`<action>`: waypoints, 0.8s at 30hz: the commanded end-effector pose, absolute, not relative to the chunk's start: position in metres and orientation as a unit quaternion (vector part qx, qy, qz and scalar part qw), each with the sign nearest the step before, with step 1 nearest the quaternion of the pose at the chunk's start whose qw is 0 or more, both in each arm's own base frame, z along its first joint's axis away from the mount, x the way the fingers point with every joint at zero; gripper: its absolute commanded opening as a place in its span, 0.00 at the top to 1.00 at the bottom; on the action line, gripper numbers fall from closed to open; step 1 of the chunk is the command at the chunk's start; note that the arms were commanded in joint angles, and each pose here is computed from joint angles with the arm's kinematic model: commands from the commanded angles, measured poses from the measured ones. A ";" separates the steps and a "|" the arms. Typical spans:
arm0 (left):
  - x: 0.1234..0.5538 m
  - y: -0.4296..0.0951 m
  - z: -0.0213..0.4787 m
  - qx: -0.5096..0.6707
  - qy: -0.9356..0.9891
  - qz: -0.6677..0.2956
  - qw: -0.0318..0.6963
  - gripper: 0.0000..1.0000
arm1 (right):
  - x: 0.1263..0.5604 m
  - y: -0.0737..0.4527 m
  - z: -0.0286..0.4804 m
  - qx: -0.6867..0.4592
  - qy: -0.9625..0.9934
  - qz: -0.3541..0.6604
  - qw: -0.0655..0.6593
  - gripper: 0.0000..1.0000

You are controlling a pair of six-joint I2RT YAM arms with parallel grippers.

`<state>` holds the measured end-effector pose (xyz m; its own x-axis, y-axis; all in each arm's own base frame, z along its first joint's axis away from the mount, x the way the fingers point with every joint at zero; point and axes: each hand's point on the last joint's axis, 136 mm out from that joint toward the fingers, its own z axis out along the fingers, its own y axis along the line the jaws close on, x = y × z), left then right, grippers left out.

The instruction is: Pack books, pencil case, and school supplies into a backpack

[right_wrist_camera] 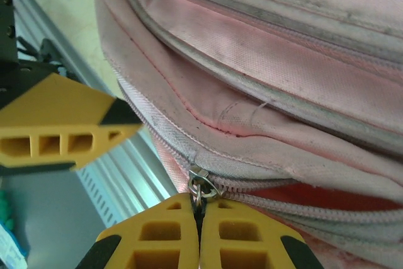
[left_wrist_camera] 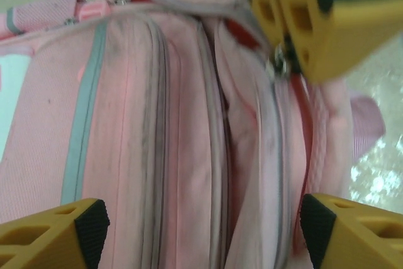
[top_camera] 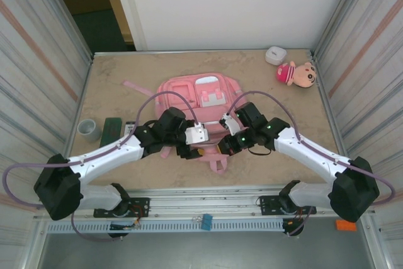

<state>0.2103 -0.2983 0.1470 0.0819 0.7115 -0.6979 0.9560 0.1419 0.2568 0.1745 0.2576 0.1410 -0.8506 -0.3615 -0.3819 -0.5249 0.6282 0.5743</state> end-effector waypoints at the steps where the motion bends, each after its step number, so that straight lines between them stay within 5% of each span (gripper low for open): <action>1: 0.212 -0.318 0.160 0.616 0.658 -0.192 0.388 0.19 | 0.177 0.276 0.174 -0.262 0.868 0.399 0.140 1.00; 5: 0.214 -0.322 0.139 0.632 0.661 -0.185 0.360 0.42 | 0.176 0.275 0.177 -0.262 0.866 0.401 0.145 1.00; 10: 0.205 -0.314 0.133 0.660 0.639 -0.180 0.352 0.91 | 0.201 0.230 0.153 -0.190 0.909 0.338 0.151 1.00; 17: 0.199 -0.281 0.131 0.690 0.619 -0.147 0.346 0.97 | 0.244 0.151 0.127 -0.066 0.948 0.251 0.184 1.00; 24: 0.199 -0.263 0.128 0.692 0.628 -0.124 0.333 0.93 | 0.254 0.159 0.123 -0.078 0.941 0.275 0.179 1.00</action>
<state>0.2091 -0.2982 0.1497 0.2308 0.6953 -0.6807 0.9394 0.0230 0.3420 0.2380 0.1812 0.1358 -0.9297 -0.0827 -0.3590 -0.2897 0.7660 0.5738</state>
